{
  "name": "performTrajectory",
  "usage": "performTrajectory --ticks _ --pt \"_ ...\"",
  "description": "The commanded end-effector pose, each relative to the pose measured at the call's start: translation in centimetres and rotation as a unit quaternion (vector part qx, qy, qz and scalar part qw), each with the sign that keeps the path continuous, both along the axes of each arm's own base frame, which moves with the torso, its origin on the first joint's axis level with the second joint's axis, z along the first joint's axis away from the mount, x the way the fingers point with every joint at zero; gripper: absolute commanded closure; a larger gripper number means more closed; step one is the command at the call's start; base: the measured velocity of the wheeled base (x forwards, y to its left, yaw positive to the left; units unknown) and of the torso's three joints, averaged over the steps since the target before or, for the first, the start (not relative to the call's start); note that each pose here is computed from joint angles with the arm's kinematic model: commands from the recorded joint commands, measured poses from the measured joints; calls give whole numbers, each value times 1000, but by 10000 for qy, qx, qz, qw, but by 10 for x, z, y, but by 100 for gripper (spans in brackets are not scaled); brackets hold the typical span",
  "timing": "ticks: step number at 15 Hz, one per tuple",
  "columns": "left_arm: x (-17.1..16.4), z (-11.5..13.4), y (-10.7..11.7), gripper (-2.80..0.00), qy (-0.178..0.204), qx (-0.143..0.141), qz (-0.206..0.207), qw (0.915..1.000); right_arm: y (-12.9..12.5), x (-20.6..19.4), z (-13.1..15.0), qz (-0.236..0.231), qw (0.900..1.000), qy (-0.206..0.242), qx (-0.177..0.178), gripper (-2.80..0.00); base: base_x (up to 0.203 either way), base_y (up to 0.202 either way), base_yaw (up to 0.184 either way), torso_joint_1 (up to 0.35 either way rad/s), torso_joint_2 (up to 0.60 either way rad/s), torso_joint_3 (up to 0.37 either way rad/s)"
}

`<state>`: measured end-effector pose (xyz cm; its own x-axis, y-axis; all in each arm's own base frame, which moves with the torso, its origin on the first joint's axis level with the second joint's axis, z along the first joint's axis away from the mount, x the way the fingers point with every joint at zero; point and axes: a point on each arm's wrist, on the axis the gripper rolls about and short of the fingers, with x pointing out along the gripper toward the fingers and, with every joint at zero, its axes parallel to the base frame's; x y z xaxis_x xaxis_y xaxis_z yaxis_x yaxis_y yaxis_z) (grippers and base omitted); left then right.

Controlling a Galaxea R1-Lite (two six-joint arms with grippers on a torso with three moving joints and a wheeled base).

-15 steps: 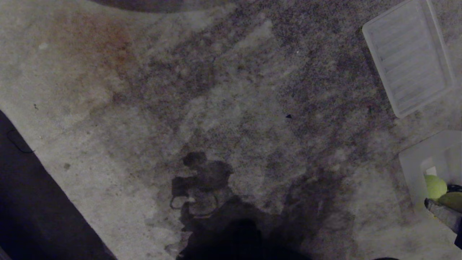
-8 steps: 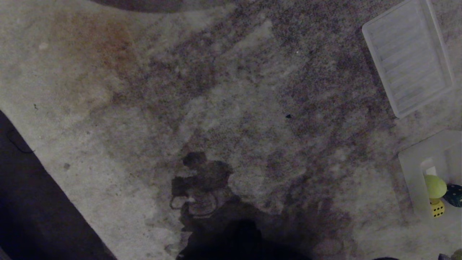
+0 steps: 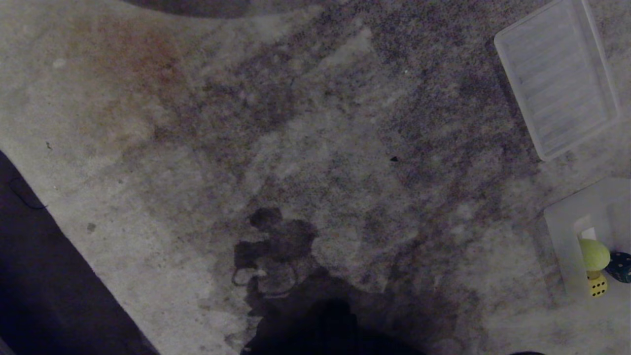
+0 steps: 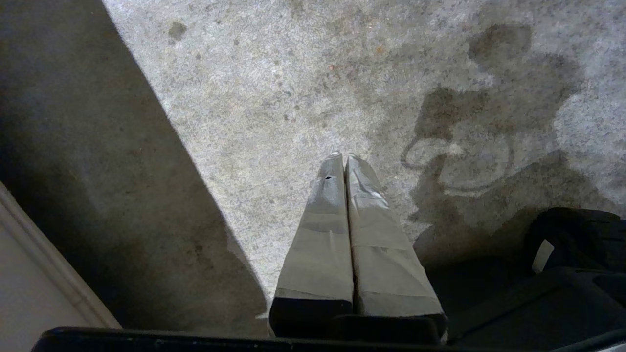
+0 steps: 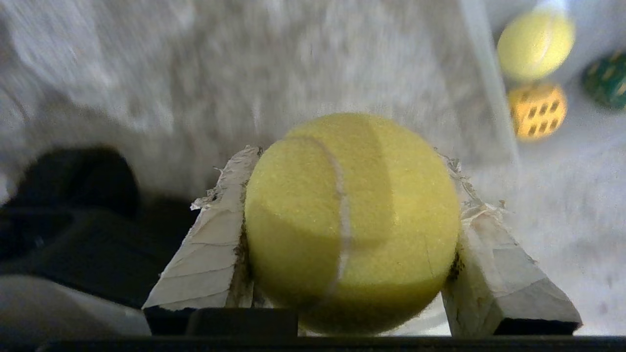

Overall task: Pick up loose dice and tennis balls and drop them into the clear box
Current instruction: Put the ball in the box

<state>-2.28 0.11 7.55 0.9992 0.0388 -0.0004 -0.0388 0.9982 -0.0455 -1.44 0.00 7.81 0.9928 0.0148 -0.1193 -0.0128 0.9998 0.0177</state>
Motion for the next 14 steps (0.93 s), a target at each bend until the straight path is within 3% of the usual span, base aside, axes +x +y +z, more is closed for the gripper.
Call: performTrajectory --ticks 1,14 --pt "0 0 0 0 13 -2 5 10000 0 -9 -2 22 9984 -564 19 0 0 0 0 0 0 0" --pt "0 -1 0 0 22 36 -10 10000 0 -9 -2 16 9983 -582 28 0 0 0 0 0 0 0"
